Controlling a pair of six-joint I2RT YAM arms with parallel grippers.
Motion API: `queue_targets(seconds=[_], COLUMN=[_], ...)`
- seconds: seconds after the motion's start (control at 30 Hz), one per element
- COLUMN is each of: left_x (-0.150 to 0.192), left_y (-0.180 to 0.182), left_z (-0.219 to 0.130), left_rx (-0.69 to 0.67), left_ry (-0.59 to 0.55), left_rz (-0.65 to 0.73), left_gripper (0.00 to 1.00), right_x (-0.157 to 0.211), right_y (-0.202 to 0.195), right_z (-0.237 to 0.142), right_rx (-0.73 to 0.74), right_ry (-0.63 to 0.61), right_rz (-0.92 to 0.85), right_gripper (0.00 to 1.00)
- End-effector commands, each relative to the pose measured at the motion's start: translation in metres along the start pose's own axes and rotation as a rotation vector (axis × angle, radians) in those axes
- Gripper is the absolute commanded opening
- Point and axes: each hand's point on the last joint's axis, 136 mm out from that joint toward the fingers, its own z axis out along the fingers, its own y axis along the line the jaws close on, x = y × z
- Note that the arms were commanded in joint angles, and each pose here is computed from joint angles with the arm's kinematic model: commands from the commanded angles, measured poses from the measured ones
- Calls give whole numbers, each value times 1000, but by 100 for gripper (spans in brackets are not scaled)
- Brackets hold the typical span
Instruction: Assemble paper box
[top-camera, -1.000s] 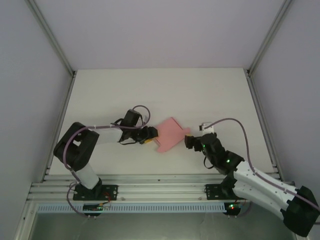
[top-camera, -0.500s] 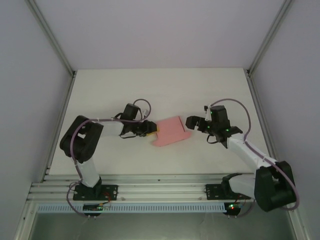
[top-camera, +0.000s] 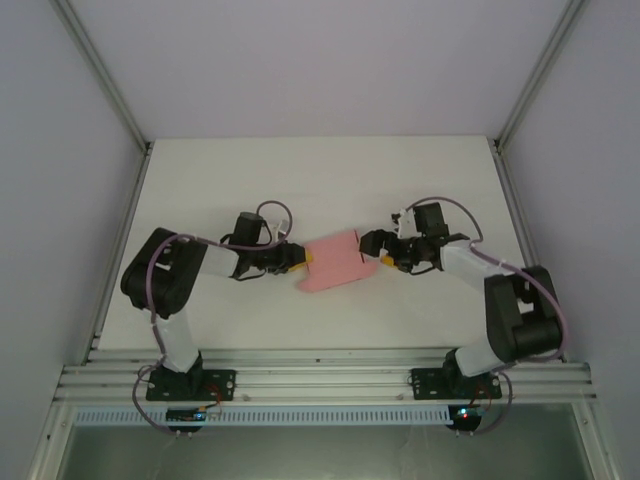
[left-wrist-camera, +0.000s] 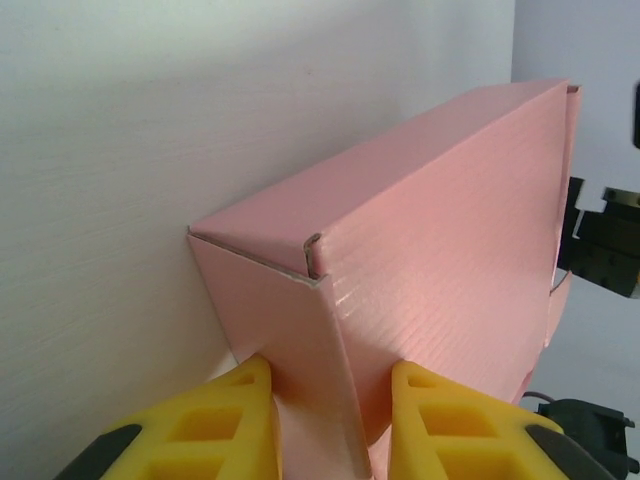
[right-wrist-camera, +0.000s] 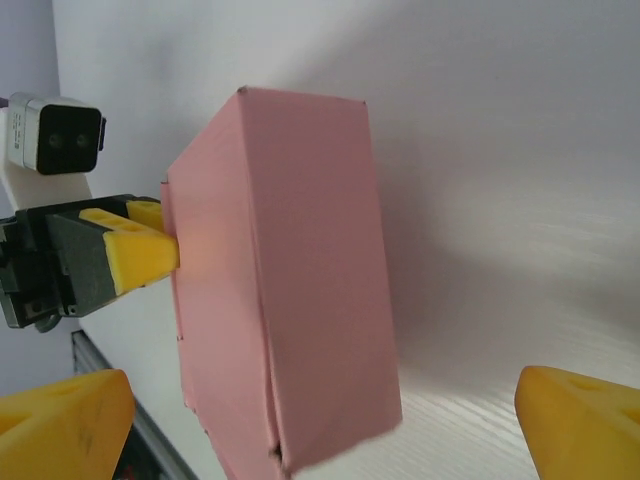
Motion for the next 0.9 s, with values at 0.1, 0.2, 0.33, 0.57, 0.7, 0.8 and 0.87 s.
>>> queue_targets(seconds=[0.1, 0.2, 0.33, 0.57, 0.7, 0.8, 0.87], left_x=[7, 7, 6, 2, -7, -18, -25], left_y=[12, 13, 12, 6, -11, -18, -20], left_z=[1, 2, 2, 1, -5, -12, -18], left_rx=[19, 23, 32, 48, 86, 51, -2], left_ry=[21, 24, 19, 4, -35, -72, -96], left_rz=[-7, -12, -7, 22, 77, 113, 145], left_gripper=[22, 23, 23, 28, 36, 55, 68], right_x=[-5, -4, 2, 5, 2, -3, -8], right_y=[17, 18, 24, 33, 31, 32, 33], right_z=[18, 28, 39, 39, 35, 31, 27], right_rx=[-140, -176, -230, -250, -247, -270, -283], right_ry=[83, 100, 125, 129, 110, 80, 60], right_rz=[44, 73, 71, 65, 94, 131, 164], right_gripper=[90, 86, 78, 52, 47, 45, 45])
